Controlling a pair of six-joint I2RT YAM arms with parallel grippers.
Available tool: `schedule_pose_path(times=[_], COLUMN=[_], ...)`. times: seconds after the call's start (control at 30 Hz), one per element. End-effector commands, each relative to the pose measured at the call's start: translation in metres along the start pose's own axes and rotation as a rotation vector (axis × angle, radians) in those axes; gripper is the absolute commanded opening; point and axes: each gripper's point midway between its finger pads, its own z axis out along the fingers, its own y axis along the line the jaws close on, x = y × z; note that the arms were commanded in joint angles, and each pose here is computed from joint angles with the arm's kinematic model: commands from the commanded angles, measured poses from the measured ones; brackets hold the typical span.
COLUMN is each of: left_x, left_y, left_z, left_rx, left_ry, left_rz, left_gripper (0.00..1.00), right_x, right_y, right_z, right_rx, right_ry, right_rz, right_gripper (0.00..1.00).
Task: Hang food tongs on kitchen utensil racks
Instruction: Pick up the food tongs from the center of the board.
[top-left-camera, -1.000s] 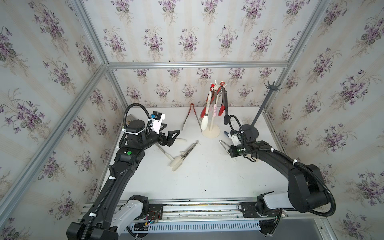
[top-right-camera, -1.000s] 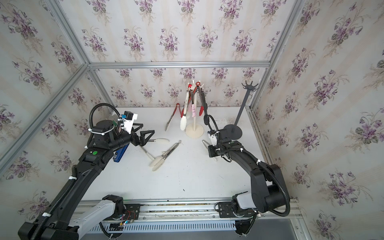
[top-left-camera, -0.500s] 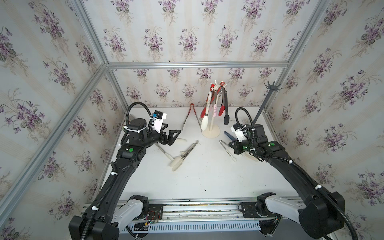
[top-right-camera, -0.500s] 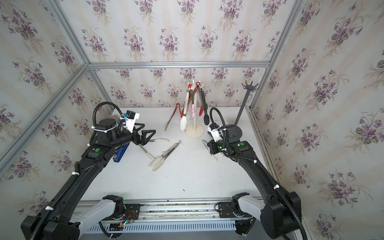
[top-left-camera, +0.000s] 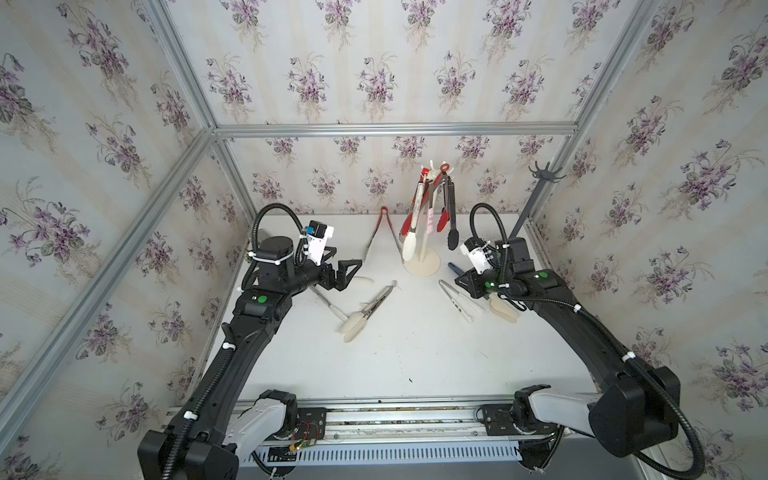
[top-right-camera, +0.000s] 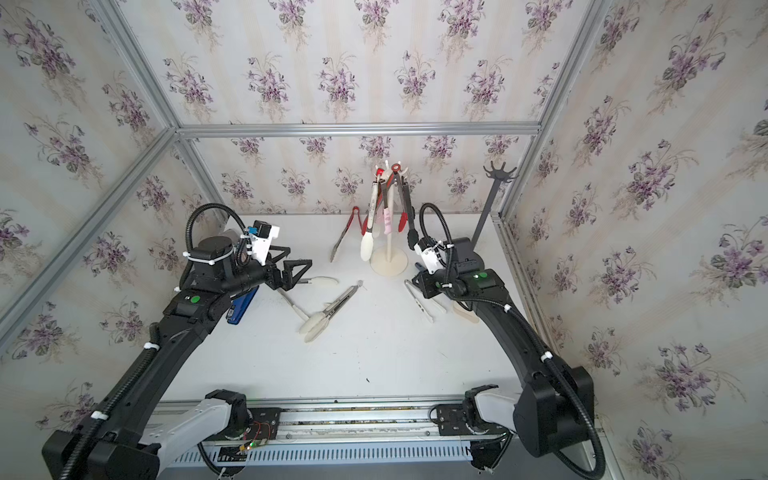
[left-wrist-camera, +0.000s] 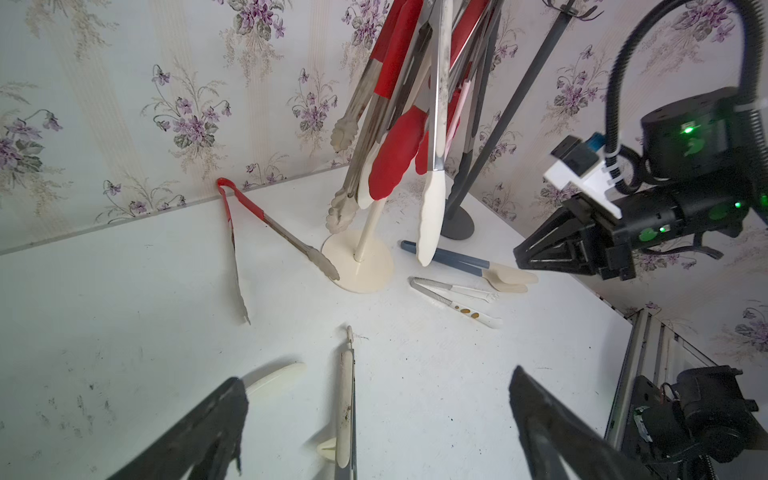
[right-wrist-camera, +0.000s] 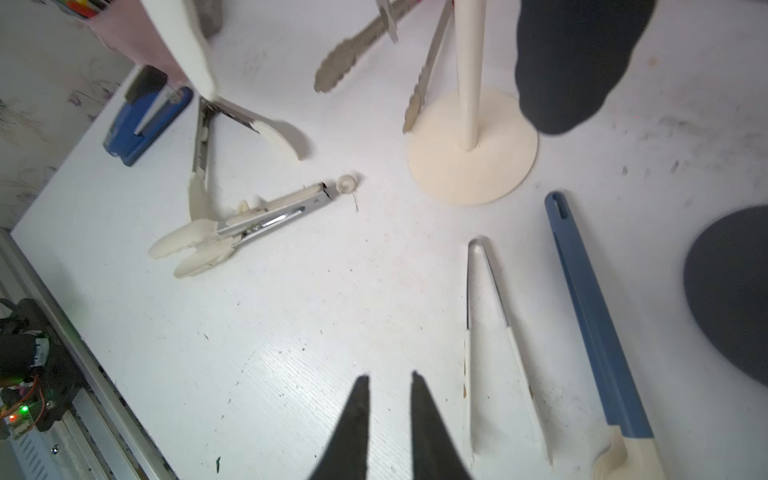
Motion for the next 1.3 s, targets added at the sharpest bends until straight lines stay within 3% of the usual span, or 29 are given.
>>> schedule_pose_path(times=[0.0, 0.17, 0.3, 0.53, 0.77, 0.93, 1.27], left_x=[-0.005, -0.002, 0.0, 0.005, 0.009, 0.012, -0.006], left_y=[-0.002, -0.002, -0.002, -0.004, -0.012, -0.011, -0.014], left_z=[-0.001, -0.002, -0.002, -0.006, -0.011, -0.014, -0.024], left_rx=[0.012, 0.009, 0.006, 0.007, 0.029, 0.011, -0.026], left_ry=[-0.026, -0.024, -0.022, -0.025, -0.03, -0.036, -0.117], left_rz=[0.006, -0.001, -0.004, 0.005, 0.028, 0.042, 0.092], left_gripper=[0.99, 0.99, 0.99, 0.99, 0.99, 0.99, 0.99], right_x=[0.026, 0.057, 0.075, 0.081, 0.093, 0.1, 0.091], right_y=[-0.009, -0.021, -0.034, -0.05, -0.057, -0.063, -0.058], right_z=[0.015, 0.046, 0.065, 0.084, 0.101, 0.108, 0.095], right_rx=[0.022, 0.063, 0.13, 0.194, 0.218, 0.241, 0.241], right_ry=[0.102, 0.189, 0.262, 0.284, 0.323, 0.333, 0.302], right_rz=[0.036, 0.084, 0.085, 0.071, 0.056, 0.054, 0.045], right_gripper=[0.41, 0.48, 0.47, 0.44, 0.35, 0.22, 0.0])
